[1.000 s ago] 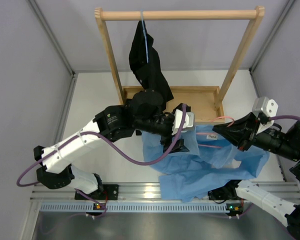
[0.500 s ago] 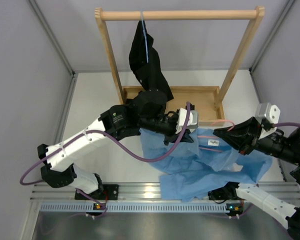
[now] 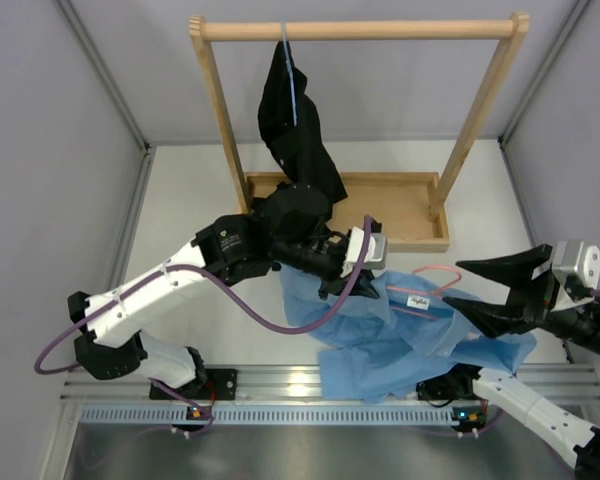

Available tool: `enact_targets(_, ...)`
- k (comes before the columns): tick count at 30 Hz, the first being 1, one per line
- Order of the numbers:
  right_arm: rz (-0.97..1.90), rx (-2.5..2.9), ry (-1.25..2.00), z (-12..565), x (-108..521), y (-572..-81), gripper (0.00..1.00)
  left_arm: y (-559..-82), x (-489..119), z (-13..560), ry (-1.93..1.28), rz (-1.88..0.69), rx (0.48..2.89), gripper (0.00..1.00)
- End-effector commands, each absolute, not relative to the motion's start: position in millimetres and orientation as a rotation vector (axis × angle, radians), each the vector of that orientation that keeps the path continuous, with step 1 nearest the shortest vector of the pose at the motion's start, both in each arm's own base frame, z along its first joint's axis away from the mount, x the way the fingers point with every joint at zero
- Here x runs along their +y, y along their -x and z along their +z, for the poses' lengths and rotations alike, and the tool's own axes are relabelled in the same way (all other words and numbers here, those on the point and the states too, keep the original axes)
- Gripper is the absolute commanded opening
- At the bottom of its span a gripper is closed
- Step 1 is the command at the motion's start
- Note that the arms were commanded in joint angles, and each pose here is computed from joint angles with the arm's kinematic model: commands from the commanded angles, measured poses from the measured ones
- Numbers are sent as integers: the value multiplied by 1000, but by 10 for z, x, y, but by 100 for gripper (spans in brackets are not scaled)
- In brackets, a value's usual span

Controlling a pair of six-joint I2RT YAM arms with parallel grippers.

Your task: Place the shirt on the hanger

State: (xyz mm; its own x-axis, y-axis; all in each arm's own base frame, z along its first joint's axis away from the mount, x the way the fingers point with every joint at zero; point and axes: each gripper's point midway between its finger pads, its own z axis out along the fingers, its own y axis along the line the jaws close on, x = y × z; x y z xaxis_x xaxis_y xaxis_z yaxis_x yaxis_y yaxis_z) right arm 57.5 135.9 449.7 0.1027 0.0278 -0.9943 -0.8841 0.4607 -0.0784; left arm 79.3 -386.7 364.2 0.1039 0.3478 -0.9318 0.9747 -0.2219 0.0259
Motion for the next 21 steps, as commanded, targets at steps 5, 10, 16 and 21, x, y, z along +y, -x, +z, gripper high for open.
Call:
enact_targets(5,826,1298,986,4274,1181,-198,49,-453,-3699,4072,-1709,-1296,1087,0)
enact_targets(10,963,1211,1158,4173,1314,104,41,-412,-3753,4116,-1721,-1348,1082,0)
enact_targets(16,996,1153,1168,4247,1440,49,32,-407,-3833,4138,-1728,-1385,1085,0)
enact_targets(21,963,1184,1152,4194,1454,-56,37,-369,-3846,4183,-1742,-1412,1050,0)
